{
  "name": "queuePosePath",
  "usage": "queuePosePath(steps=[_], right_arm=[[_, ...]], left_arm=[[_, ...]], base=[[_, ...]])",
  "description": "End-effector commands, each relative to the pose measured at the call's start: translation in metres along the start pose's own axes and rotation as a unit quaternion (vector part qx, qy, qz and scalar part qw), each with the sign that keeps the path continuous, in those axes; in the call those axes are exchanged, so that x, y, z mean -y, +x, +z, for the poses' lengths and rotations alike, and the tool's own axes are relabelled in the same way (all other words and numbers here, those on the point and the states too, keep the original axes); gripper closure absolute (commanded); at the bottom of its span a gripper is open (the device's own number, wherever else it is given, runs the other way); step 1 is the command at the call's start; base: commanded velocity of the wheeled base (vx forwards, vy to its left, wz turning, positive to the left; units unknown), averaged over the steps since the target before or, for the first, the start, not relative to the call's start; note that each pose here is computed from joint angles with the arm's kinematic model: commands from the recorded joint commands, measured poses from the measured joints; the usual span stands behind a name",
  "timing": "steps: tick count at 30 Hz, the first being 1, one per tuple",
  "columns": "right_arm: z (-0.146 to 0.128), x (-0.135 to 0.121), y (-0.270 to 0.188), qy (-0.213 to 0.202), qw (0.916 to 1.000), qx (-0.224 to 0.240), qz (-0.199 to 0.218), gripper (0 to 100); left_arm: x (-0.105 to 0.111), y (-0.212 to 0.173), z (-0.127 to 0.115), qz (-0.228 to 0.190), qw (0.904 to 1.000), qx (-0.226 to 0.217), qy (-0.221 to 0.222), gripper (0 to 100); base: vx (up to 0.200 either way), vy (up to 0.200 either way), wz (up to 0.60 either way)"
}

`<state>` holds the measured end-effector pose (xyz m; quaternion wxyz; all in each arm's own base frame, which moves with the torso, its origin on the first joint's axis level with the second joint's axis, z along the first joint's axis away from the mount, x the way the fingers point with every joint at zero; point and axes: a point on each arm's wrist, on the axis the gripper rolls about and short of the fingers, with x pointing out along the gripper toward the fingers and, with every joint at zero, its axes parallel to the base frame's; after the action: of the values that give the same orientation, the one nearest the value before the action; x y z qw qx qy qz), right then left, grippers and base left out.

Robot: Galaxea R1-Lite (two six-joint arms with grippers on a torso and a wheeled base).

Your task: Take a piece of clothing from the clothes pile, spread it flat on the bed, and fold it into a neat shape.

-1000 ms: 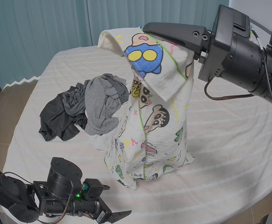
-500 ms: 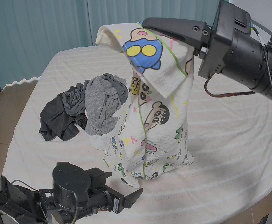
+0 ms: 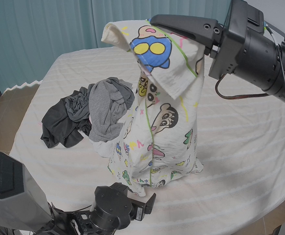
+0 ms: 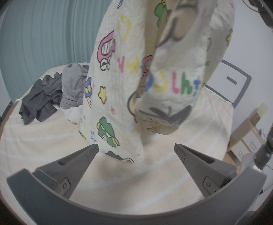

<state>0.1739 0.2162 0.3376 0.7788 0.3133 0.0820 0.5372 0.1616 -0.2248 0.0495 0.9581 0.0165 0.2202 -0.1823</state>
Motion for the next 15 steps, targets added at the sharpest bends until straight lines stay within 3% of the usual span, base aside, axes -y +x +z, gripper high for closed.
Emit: queuePosePath(steps=[1,8,15], right_arm=[[0.001,-0.001,0.000,0.000,1.0000,0.001,0.001,100],[0.001,-0.001,0.000,-0.001,1.0000,0.003,0.003,100],[0.001,-0.002,-0.001,0.000,1.0000,0.003,0.004,100]], left_arm=[[-0.003,0.013,-0.008,0.030,0.9995,-0.009,0.008,0],[0.006,0.035,-0.005,0.033,0.9981,0.051,-0.015,0],[-0.009,0.059,-0.015,0.079,0.9944,0.071,0.005,0]], base=[[0.000,0.000,0.00],[0.000,0.000,0.00],[0.000,0.000,0.00]])
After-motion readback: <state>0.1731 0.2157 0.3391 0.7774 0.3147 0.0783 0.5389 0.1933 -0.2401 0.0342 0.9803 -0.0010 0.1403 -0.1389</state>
